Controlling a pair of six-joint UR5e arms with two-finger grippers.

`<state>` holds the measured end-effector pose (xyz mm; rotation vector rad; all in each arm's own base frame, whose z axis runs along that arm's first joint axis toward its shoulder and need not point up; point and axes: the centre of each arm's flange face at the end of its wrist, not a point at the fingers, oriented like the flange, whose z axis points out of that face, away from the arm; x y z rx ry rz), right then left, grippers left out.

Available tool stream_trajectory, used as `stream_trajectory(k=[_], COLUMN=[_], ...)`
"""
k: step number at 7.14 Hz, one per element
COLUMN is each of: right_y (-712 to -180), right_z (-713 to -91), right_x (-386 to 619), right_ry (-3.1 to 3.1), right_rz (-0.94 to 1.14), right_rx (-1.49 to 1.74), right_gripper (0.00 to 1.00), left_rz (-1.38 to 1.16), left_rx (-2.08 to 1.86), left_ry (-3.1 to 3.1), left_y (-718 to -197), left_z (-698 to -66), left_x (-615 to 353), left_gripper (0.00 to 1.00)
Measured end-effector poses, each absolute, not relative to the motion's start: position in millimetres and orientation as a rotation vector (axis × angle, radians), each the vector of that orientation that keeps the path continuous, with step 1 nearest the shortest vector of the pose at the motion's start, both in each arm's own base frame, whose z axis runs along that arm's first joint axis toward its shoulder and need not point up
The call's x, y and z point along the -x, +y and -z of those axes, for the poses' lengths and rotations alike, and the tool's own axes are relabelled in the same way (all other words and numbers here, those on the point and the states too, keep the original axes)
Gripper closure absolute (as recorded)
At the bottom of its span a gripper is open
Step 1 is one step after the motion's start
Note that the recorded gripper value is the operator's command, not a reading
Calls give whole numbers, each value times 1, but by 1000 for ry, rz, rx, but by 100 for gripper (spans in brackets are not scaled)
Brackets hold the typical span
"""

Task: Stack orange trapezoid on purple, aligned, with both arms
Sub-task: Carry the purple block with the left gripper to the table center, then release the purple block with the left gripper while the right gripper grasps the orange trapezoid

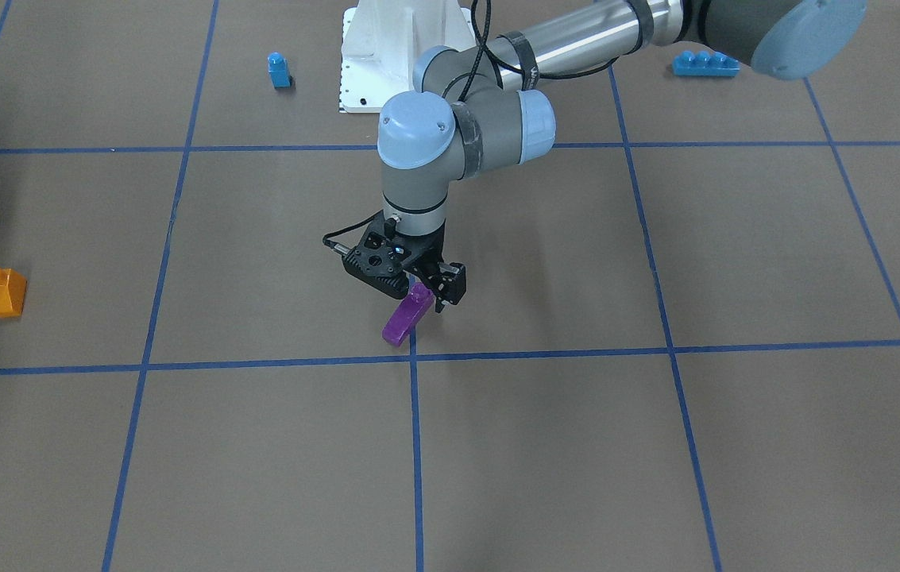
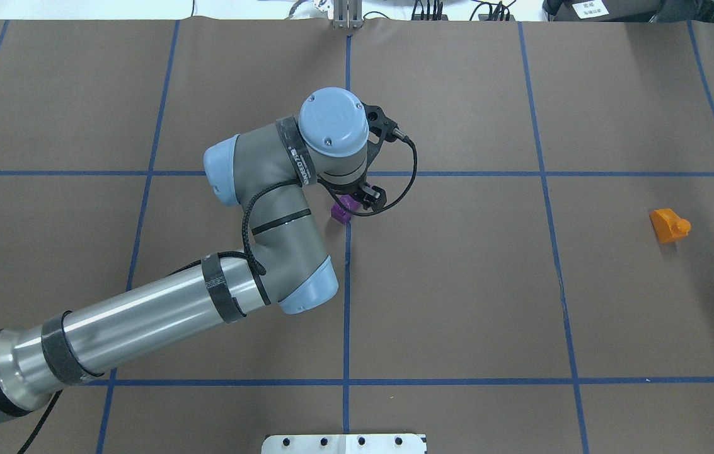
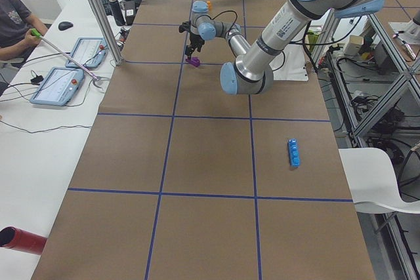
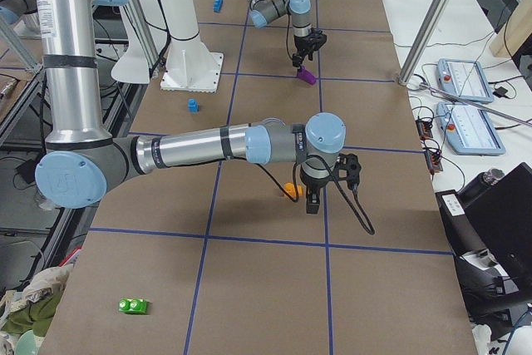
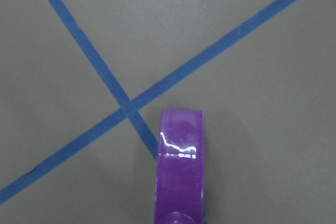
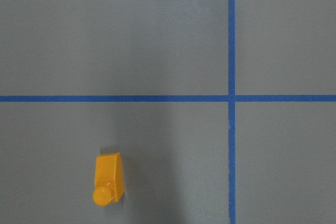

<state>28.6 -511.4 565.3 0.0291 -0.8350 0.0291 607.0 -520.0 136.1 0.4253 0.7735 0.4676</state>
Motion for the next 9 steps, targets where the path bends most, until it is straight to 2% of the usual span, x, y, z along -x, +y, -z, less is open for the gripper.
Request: stream_trajectory(k=[2, 5, 9], right_y=[-504, -467, -464], right_z=[-566, -583, -617], right_x=[31, 125, 183], right_ry=[-808, -827, -795], right_rz=[-67, -42, 28], right_rx=[-95, -125, -54], right_gripper=[0, 0, 0], left_rz=[-439, -410, -406], left_rx=[-408, -396, -395], left_ry=[822, 818, 816], left_y=[-540, -533, -526], left_z=[-108, -77, -79], left_x=[-566, -514, -501], left_gripper=[0, 0, 0])
